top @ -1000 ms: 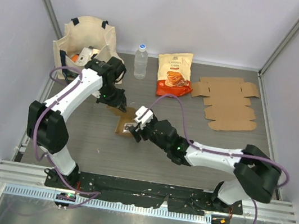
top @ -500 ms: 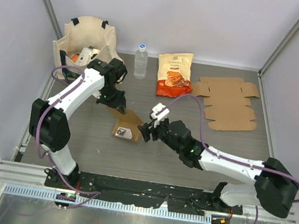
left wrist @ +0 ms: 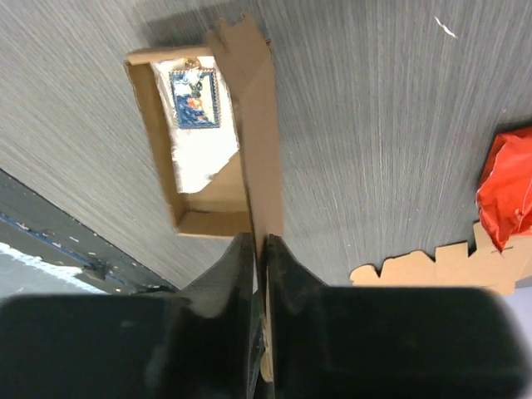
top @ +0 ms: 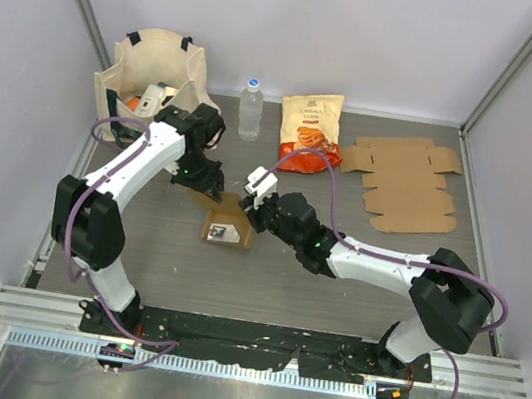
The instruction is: Fold the paper box
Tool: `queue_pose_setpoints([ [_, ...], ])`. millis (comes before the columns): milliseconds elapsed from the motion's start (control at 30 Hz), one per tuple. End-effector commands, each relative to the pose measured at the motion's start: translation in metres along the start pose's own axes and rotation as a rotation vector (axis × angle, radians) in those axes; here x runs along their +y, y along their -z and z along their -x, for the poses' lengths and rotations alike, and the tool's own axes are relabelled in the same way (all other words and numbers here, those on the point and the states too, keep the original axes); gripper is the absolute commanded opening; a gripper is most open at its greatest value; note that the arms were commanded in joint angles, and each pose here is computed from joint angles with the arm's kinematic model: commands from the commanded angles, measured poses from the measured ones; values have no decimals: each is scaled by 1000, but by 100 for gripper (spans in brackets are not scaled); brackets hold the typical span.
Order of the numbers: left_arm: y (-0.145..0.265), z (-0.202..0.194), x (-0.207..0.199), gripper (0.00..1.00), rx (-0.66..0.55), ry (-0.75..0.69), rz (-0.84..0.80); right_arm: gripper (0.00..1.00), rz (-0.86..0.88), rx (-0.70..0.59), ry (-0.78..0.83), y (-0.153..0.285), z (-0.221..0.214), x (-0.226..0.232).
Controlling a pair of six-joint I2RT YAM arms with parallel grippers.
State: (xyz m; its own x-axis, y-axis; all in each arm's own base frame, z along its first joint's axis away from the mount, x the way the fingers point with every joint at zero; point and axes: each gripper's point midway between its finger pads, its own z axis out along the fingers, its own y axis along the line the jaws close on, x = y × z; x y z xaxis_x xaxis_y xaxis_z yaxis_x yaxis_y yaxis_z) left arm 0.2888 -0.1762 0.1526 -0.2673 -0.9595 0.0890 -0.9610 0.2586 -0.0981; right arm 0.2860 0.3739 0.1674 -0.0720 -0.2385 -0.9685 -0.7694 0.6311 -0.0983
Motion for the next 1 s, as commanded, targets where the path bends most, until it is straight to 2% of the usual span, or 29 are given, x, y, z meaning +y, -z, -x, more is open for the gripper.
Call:
queue_pose_setpoints([
  [0,-3,2,13,30,-3,-39,28,9,90,-95,-38,-8,25,6],
  [33,-3,4,11,41,-16,-52,18,6,94,-95,-76,-8,20,-2],
  [67,-3,7,10,59,-32,-59,7,1,119,-92,-87,-7,16,0],
  [167,2,21,5,75,-113,-125,-58,1,116,-77,-96,0,7,-6],
  [300,10,46,14,82,-249,-257,-96,1,177,-39,-102,12,-3,-11],
  [333,11,53,17,84,-287,-335,-95,1,191,-12,-105,15,-8,-12],
  [367,19,56,16,89,-312,-370,-144,1,182,-3,-107,16,-11,-22],
  [433,14,70,26,90,-386,-449,-165,1,220,20,-123,23,-20,-24],
  [467,30,72,11,96,-435,-525,-307,1,208,21,-131,25,-21,-33],
  [500,15,77,22,100,-459,-584,-306,1,210,25,-136,28,-23,-37],
  [567,22,85,12,100,-553,-700,-414,2,236,47,-144,35,-29,-37],
  [600,20,86,21,100,-577,-747,-462,2,226,56,-138,37,-32,-45],
  [700,26,70,14,97,-591,-932,-651,2,225,73,-142,47,-35,-55],
  [733,27,62,11,94,-581,-988,-700,2,244,77,-149,50,-37,-54],
  [767,41,47,-6,88,-586,-1040,-837,2,245,76,-153,52,-36,-57],
  [800,33,27,-4,86,-509,-1147,-907,2,251,76,-157,54,-37,-58],
  [867,29,10,-16,83,-455,-1212,-976,1,259,79,-173,56,-38,-64],
  [900,29,-6,-18,81,-382,-1288,-1021,1,261,80,-180,56,-38,-67],
  [967,10,-12,-23,74,-317,-1352,-975,1,272,78,-196,57,-35,-71],
])
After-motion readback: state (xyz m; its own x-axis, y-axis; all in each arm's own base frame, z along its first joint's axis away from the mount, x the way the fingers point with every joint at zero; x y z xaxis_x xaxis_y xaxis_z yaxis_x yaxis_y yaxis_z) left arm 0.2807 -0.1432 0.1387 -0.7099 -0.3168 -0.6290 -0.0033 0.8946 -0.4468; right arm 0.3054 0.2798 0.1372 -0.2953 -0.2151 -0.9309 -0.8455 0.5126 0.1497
